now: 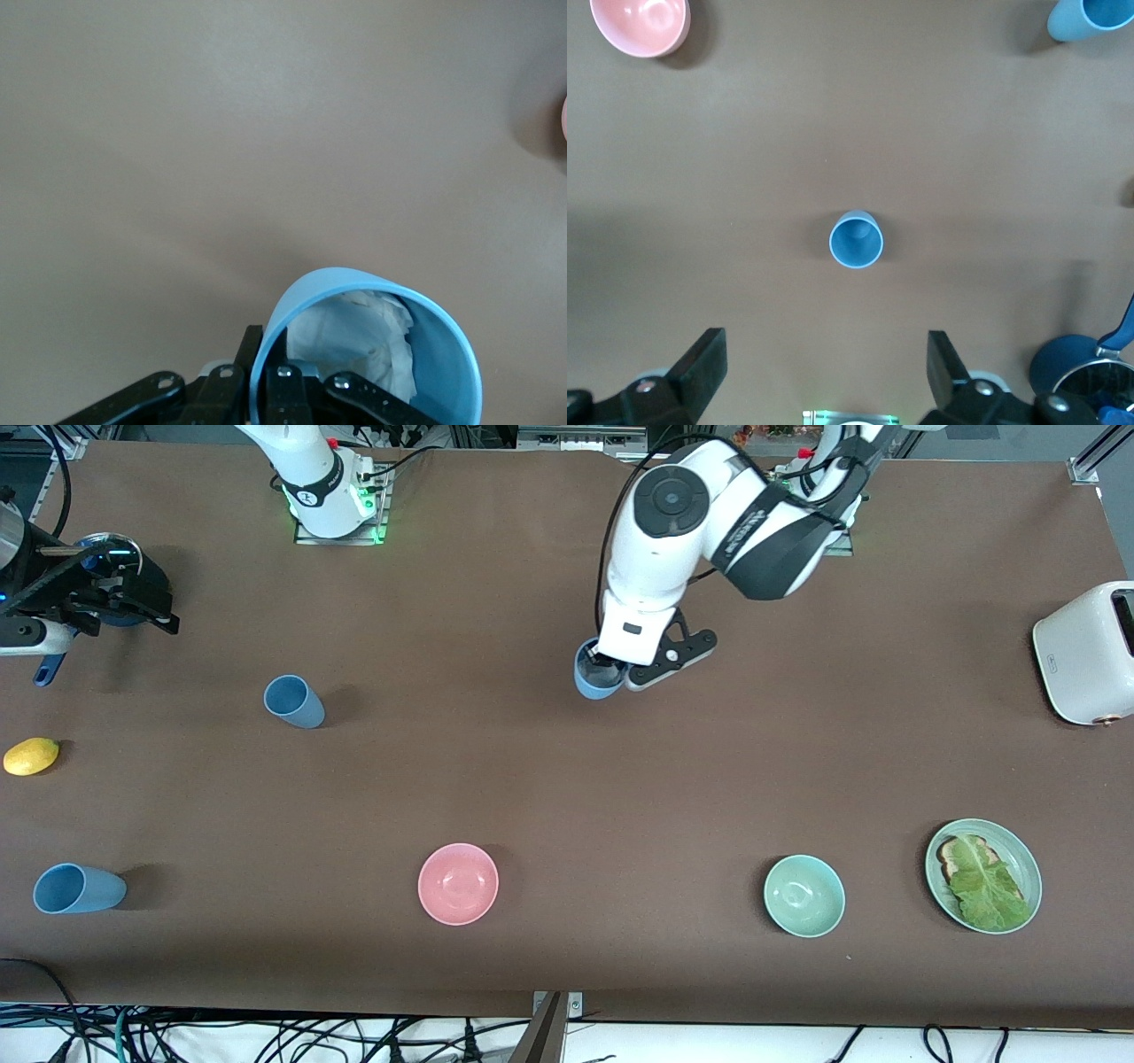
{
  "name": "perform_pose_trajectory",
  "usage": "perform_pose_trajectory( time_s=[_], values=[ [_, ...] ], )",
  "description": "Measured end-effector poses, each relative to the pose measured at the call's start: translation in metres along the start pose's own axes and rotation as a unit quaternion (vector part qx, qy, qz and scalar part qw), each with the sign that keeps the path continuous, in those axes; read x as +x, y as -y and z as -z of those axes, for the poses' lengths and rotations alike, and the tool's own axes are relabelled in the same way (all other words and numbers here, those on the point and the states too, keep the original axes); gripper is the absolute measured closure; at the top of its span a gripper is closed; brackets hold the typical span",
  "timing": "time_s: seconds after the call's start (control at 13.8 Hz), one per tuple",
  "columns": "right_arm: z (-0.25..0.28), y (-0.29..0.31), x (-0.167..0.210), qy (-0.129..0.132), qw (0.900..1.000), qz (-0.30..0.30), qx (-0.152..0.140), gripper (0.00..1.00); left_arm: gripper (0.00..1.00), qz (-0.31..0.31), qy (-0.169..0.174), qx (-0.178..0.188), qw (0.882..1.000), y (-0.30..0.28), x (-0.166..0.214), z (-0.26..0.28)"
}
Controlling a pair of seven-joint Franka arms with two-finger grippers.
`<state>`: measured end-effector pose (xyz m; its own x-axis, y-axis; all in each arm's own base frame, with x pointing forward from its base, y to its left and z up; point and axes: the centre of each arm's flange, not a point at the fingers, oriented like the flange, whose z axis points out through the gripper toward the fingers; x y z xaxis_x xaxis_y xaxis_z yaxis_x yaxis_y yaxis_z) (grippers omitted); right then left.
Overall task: Stack blue cups with both arms
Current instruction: 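Lower the tissue cup onto the table with the left gripper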
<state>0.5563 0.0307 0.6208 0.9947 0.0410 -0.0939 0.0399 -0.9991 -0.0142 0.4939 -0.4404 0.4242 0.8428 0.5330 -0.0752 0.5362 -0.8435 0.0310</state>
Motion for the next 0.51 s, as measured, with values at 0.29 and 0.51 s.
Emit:
perform_pose_trajectory(
  time_s=[0.29, 0.51],
  values=[
    [0.000, 0.000, 0.000, 0.001, 1.000, 0.004, 0.000, 0.00, 0.94, 0.025, -0.003, -0.007, 1.000, -0.015, -0.011, -0.033],
    [-0.004, 0.000, 0.002, 0.004, 1.000, 0.006, 0.000, 0.00, 0.94, 0.038, -0.016, -0.007, 0.999, -0.025, -0.023, -0.057]
  ],
)
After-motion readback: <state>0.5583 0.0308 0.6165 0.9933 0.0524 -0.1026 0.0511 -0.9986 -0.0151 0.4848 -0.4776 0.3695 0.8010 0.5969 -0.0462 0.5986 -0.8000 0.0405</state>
